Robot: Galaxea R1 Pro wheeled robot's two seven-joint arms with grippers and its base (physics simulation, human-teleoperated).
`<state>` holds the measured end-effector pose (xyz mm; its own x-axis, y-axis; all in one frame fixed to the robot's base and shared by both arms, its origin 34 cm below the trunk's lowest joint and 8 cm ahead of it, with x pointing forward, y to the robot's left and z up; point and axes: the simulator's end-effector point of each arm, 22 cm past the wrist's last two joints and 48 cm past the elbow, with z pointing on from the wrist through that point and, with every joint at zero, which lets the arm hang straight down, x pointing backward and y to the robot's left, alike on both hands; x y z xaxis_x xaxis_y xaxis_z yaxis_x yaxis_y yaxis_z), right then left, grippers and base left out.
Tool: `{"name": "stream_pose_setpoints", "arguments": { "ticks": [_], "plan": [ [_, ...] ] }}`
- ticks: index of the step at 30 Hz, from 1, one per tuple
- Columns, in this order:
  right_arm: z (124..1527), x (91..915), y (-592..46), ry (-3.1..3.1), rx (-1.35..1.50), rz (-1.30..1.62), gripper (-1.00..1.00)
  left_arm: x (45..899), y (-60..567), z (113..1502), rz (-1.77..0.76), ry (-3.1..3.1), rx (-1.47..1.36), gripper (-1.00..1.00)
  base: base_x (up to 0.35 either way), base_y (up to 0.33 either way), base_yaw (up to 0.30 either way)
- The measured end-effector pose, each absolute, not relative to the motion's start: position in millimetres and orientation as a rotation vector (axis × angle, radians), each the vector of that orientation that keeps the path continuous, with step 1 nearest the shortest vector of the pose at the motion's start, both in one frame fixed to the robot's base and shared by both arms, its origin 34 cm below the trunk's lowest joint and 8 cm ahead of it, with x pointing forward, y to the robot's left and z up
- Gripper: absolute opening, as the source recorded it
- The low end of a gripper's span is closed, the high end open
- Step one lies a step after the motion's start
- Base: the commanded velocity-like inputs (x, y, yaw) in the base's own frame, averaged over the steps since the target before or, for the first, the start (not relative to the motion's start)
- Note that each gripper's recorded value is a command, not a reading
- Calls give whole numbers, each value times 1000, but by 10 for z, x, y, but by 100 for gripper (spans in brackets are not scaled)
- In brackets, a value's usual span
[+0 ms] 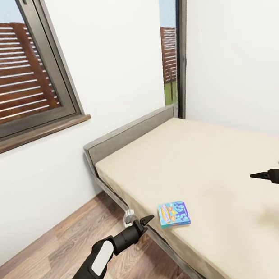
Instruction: Put all the toys in the child's room - the three board games (two on the bed and one on the table), the two jigsaw puzzles on the table, and the tennis ball on the table - inside the toy box on the table in the child's room.
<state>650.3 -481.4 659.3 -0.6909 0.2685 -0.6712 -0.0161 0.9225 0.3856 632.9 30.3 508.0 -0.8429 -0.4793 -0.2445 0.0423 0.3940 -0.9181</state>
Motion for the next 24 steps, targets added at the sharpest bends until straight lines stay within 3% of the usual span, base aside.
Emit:
{"name": "stream_pose_setpoints", "arguments": {
  "ticks": [24],
  "plan": [
    [6384,6452,-4811,2290,177,469,100,6294,303,4877,-1455,2168,-375,100,0,0,0]
  ]
}}
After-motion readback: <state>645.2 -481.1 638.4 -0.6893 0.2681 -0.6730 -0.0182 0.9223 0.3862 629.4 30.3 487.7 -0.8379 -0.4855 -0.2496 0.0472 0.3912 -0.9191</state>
